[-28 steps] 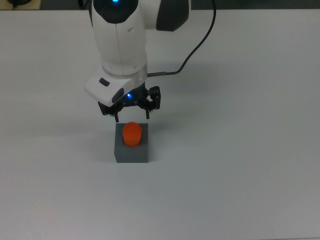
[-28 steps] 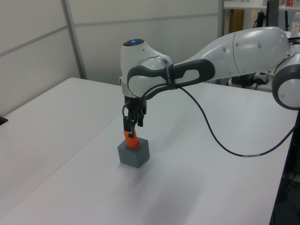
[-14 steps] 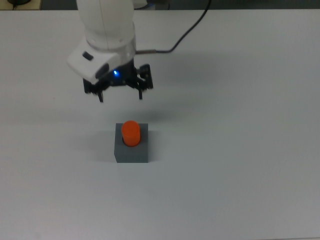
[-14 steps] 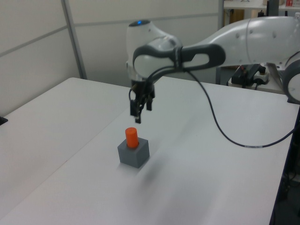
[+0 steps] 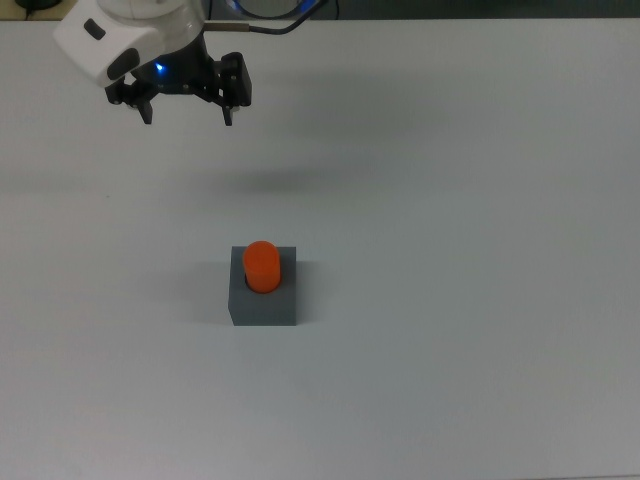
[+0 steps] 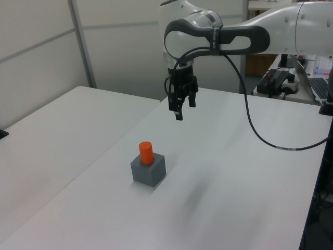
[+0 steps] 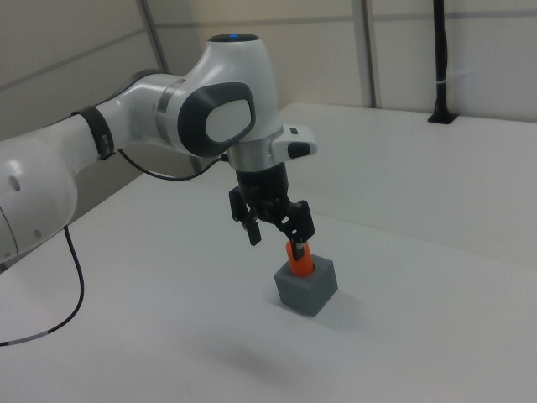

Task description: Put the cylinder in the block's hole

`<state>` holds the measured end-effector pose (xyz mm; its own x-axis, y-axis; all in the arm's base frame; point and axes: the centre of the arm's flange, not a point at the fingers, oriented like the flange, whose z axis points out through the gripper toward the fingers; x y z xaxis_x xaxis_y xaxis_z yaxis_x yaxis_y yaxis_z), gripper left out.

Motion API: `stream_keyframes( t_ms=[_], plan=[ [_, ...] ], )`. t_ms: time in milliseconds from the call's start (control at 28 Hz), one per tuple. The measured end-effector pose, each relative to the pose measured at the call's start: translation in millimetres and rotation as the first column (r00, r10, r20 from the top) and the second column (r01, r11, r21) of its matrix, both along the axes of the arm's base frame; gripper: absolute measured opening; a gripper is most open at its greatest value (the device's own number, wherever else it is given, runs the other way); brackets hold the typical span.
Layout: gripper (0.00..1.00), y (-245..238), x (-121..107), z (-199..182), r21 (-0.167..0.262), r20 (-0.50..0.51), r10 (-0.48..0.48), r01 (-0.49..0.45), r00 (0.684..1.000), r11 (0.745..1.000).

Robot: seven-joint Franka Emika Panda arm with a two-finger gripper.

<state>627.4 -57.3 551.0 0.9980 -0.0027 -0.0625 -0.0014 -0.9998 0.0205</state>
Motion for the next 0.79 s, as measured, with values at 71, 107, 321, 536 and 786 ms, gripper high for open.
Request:
stream_keyframes(
  t_ms=[71,107,321,536,786],
  plan=[
    [1.00,-0.7,-0.1,-0.3,-0.006,-0.001,0.001,-0.001,1.000,1.000],
    [1.00,-1.1,-0.2,-0.6,-0.010,-0.002,0.001,-0.001,1.000,1.000],
    [1.00,-0.8,0.2,-4.1,-0.020,-0.010,0.005,-0.005,1.000,1.000],
    [1.00,1.4,0.6,-4.7,-0.020,-0.011,0.008,-0.008,1.000,1.000],
    [1.00,1.5,0.6,-4.9,-0.021,-0.011,0.009,-0.009,1.000,1.000]
  ],
)
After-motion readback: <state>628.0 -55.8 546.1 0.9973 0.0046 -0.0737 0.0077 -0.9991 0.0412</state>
